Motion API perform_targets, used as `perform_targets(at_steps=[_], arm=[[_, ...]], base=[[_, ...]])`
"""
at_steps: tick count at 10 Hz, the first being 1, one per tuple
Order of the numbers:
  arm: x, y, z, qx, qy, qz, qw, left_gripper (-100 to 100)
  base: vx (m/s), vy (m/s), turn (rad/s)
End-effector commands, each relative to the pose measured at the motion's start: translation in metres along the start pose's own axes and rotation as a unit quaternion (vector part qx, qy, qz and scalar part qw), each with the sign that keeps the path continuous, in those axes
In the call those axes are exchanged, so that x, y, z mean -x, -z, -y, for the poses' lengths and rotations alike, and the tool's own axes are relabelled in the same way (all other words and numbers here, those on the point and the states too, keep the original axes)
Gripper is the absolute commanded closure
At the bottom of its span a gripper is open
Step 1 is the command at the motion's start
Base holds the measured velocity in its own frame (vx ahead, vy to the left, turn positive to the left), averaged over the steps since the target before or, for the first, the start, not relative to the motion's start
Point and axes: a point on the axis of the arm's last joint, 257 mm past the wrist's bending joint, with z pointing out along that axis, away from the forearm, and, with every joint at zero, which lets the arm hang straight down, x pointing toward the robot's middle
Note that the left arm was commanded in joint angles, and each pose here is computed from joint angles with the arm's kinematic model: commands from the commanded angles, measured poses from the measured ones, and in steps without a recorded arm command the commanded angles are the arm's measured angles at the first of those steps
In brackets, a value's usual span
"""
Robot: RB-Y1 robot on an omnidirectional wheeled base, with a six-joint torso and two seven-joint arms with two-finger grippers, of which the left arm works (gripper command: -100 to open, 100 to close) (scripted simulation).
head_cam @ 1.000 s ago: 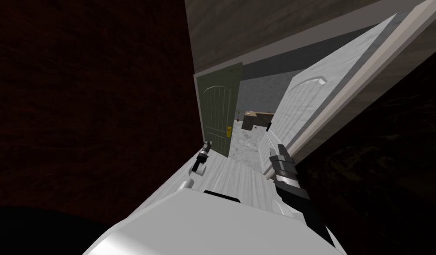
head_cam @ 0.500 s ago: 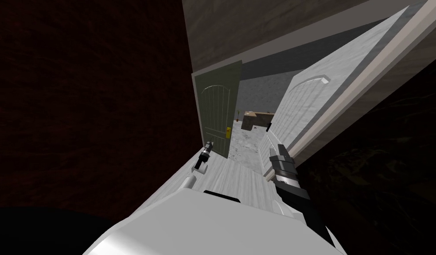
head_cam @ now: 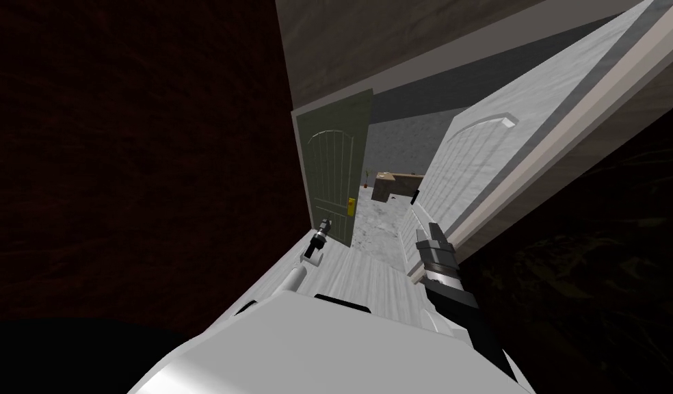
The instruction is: Push the door open
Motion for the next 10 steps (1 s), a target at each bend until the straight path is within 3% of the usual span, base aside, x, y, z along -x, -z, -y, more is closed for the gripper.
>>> perform_targets(at_steps=[1, 10], arm=[[-0.005, -0.0052, -0.008, 0.011, 0.0, -0.004, 0.9999, -100], [-0.028, -0.0245, -0.047, 0.059, 0.003, -0.021, 0.9981, -100]], base=[[0.11, -0.015, -0.023], [0.087, -0.004, -0.017]])
